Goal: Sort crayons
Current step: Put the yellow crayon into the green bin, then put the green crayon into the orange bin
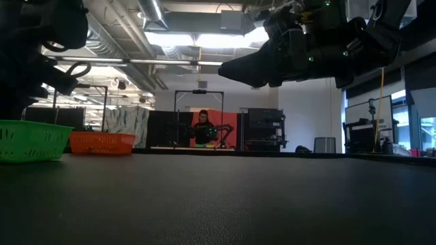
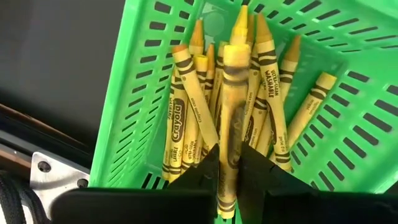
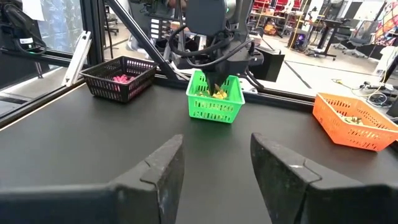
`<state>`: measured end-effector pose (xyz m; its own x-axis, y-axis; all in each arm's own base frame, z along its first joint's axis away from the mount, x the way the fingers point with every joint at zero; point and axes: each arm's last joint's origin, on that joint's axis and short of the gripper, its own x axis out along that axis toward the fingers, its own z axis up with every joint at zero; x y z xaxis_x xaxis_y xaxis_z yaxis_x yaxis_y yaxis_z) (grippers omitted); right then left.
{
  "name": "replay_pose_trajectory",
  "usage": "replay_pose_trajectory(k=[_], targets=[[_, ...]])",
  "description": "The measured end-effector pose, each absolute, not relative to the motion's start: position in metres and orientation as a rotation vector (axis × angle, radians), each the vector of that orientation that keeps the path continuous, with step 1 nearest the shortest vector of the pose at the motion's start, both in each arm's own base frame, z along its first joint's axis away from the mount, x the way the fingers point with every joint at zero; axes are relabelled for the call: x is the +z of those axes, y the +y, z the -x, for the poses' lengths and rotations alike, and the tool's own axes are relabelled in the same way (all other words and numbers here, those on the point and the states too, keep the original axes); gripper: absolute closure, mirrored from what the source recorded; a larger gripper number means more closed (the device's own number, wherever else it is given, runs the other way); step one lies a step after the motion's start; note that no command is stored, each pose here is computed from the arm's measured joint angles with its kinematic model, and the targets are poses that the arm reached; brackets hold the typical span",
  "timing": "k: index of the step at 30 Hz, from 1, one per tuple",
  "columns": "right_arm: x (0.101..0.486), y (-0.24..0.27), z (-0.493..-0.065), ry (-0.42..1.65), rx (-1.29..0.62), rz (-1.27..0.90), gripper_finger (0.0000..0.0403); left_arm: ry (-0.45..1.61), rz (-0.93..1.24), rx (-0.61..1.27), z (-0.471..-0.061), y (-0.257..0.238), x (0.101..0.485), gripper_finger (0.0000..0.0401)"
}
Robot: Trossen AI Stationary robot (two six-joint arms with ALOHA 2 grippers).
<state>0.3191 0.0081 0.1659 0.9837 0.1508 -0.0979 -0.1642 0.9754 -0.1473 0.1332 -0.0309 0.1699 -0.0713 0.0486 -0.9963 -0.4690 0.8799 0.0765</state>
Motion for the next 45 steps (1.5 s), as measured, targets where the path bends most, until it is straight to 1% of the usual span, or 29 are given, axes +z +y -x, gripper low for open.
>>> replay_pose_trajectory(k=[6, 11, 15, 18, 20, 25, 31, 34, 38, 45], targets=[[0.166, 0.008, -0.319, 0.086, 0.159, 0.156, 0.0221, 1.606, 0.361, 0.403, -0.134, -0.032, 0.172, 0.0324], [0.166, 0.008, -0.319, 0.087, 0.159, 0.156, 0.0221, 1.595, 0.369, 0.36, -0.141, -0.035, 0.194, 0.0315], [0.166, 0.008, -0.319, 0.087, 0.159, 0.156, 0.0221, 1.409, 0.325, 0.301, -0.159, -0.037, 0.221, 0.0316], [0.166, 0.01, -0.319, 0.086, 0.164, 0.156, 0.0221, 1.184, 0.248, 0.254, -0.179, -0.038, 0.234, 0.0316], [0.166, 0.012, -0.319, 0.087, 0.157, 0.158, 0.0221, 1.04, 0.184, 0.222, -0.192, -0.04, 0.236, 0.0316], [0.167, 0.023, -0.315, 0.162, 0.092, 0.189, 0.0221, 0.791, 0.087, 0.098, -0.21, -0.044, 0.22, 0.0316], [0.18, 0.046, -0.298, 0.285, 0.076, 0.18, 0.0221, 0.516, 0.003, 0.017, -0.226, -0.048, 0.199, 0.0316], [0.185, 0.058, -0.285, 0.369, 0.08, 0.14, 0.0221, 0.445, -0.036, 0.0, -0.236, -0.05, 0.185, 0.0316], [0.192, 0.074, -0.265, 0.524, 0.066, 0.064, 0.0221, 0.399, -0.051, -0.008, -0.25, -0.054, 0.17, 0.0316], [0.226, 0.112, -0.242, 0.845, 0.059, -0.037, 0.0221, 0.314, -0.019, -0.029, -0.278, -0.062, 0.139, 0.0316]])
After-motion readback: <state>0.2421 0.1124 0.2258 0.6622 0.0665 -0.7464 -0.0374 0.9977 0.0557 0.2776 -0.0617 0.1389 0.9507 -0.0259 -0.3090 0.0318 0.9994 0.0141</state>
